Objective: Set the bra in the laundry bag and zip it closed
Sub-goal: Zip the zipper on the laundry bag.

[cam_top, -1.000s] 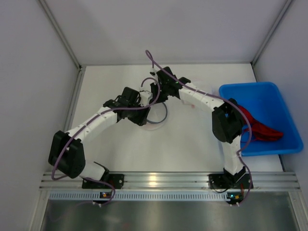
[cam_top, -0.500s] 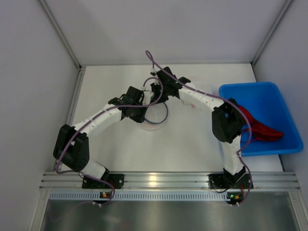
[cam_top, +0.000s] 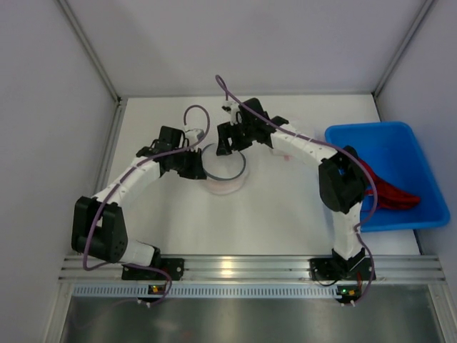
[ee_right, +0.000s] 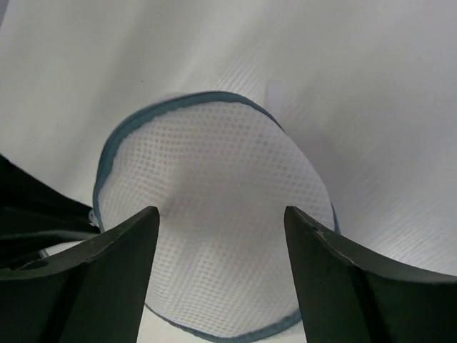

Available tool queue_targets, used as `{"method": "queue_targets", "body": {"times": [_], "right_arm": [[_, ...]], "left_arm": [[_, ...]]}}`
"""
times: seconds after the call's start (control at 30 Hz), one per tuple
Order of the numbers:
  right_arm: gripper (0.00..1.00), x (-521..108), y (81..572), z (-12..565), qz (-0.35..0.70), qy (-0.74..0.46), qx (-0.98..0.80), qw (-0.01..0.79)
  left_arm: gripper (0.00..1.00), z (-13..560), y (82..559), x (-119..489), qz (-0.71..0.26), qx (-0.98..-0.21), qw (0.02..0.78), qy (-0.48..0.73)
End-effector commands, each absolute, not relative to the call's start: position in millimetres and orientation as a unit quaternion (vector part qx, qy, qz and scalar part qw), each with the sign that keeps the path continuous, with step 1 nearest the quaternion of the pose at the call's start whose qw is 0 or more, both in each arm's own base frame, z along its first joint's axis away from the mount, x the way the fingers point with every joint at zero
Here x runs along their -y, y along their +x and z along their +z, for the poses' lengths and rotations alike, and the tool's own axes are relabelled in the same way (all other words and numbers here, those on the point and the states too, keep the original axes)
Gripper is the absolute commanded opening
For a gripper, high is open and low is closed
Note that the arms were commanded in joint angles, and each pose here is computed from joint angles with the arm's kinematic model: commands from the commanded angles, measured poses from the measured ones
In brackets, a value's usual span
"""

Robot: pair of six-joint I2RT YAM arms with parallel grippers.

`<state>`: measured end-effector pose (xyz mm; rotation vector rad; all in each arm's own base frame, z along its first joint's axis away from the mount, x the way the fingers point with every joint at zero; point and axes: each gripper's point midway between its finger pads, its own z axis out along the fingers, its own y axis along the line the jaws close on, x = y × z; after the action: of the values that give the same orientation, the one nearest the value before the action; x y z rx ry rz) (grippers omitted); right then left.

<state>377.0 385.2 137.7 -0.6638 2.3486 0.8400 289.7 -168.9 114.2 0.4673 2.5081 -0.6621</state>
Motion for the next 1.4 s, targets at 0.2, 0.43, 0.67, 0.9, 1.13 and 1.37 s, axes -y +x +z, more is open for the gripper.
{"method": "queue_targets", "body": {"times": [0.2, 0.43, 0.67, 0.9, 1.13, 1.37], "right_arm": [[0.76, -329.1, 360.6, 224.2, 0.333, -0.489, -0.691, 0.416], [0.68, -350.8, 286.2, 209.4, 0.309, -0.619, -0.564, 0.450], [0.66, -390.7, 267.3, 189.2, 0.236, -0.655, -0.501, 0.514], [0.58, -404.1, 287.9, 178.8, 0.185, -0.656, -0.486, 0.547], [0.41, -410.1, 295.1, 173.0, 0.168, -0.661, -0.482, 0.549], [0.00, -405.5, 286.2, 161.7, 0.168, -0.683, -0.467, 0.535]], "left_arm": [[0.00, 138.1, 291.0, 196.3, -0.370, -0.881, 0.237, 0.178], [0.00, 146.9, 285.2, 204.4, -0.412, -0.869, 0.217, 0.168], [0.00, 155.8, 276.3, 201.1, -0.449, -0.855, 0.207, 0.157], [0.00, 154.4, 273.4, 196.2, -0.460, -0.853, 0.200, 0.145], [0.00, 152.0, 270.9, 194.2, -0.464, -0.853, 0.195, 0.138], [0.00, 151.8, 283.4, 174.1, -0.476, -0.852, 0.195, 0.094]]}}
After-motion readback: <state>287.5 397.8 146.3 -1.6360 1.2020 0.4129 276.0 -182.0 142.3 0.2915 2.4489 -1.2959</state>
